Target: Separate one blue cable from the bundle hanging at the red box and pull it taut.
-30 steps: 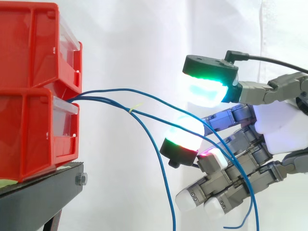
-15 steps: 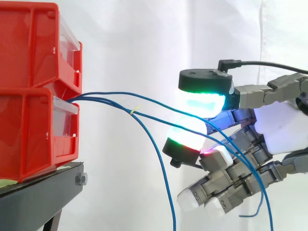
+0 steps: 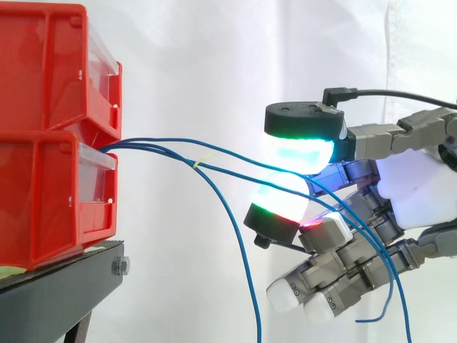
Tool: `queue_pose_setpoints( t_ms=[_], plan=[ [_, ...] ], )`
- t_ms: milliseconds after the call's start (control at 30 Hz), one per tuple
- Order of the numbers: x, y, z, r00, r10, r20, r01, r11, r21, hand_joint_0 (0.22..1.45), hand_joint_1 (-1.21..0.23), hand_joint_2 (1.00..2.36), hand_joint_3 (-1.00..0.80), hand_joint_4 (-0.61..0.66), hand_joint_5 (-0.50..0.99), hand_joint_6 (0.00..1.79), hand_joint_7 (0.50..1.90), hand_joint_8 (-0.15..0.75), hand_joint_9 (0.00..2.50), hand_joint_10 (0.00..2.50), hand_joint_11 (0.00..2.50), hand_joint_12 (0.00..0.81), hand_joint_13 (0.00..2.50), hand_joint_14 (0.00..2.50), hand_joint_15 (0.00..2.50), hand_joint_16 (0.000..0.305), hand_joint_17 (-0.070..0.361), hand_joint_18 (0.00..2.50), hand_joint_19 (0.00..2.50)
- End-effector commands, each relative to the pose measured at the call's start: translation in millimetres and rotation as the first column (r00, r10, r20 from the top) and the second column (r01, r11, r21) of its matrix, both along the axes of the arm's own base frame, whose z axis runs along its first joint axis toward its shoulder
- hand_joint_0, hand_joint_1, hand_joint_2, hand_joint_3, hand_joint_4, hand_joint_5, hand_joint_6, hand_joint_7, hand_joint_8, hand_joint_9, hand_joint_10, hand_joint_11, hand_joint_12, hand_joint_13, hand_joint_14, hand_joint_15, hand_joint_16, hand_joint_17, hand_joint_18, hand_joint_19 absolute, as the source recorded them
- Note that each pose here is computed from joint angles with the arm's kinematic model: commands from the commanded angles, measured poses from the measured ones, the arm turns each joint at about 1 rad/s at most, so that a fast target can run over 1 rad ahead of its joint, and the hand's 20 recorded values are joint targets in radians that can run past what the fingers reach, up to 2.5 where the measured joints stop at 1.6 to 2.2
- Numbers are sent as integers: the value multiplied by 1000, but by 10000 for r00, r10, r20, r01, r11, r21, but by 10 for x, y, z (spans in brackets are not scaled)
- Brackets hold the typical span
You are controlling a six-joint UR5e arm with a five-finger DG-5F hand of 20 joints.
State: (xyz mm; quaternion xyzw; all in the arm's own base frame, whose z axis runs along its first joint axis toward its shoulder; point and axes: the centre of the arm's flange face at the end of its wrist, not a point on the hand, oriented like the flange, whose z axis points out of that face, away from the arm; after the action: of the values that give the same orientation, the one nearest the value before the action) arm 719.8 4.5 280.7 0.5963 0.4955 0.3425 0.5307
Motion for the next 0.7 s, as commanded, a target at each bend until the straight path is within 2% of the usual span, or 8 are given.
queue_pose_setpoints(
  t_ms=[0,100,133,267,433,533,667],
  plan=[
    [-1,4,0,10000,-3,-1,3,10000,-3,623,-699,1021,-240,-67,-198,937,1070,224,1101,23,1243,349,647,19,459,49,111,494,468],
    [-1,4,0,10000,-3,-1,3,10000,-3,597,-636,1001,-483,-1,-194,923,1019,234,1094,22,1246,351,640,20,454,50,112,488,464],
    [-1,-7,0,10000,-19,-1,19,10000,-3,598,-626,1000,-500,10,-192,919,1035,239,1097,22,1238,350,638,19,459,50,112,486,463],
    [1,6,0,10000,12,13,-12,10000,4,580,-557,1000,-500,32,-187,912,1050,238,1100,22,1251,354,637,18,458,50,112,481,473],
    [1,6,0,10000,15,8,-15,10000,-10,573,-541,1000,-500,43,-184,909,1065,249,1108,24,1235,356,638,18,461,50,114,482,472],
    [1,6,0,10000,15,8,-15,10000,-10,588,-565,1000,-500,37,-182,910,1064,245,1112,22,1245,355,642,18,462,50,112,479,475],
    [1,-5,0,10000,-1,8,1,10000,-10,609,-636,1010,-389,12,-181,912,1110,241,1108,22,1246,352,642,18,463,50,112,481,467]
  ],
)
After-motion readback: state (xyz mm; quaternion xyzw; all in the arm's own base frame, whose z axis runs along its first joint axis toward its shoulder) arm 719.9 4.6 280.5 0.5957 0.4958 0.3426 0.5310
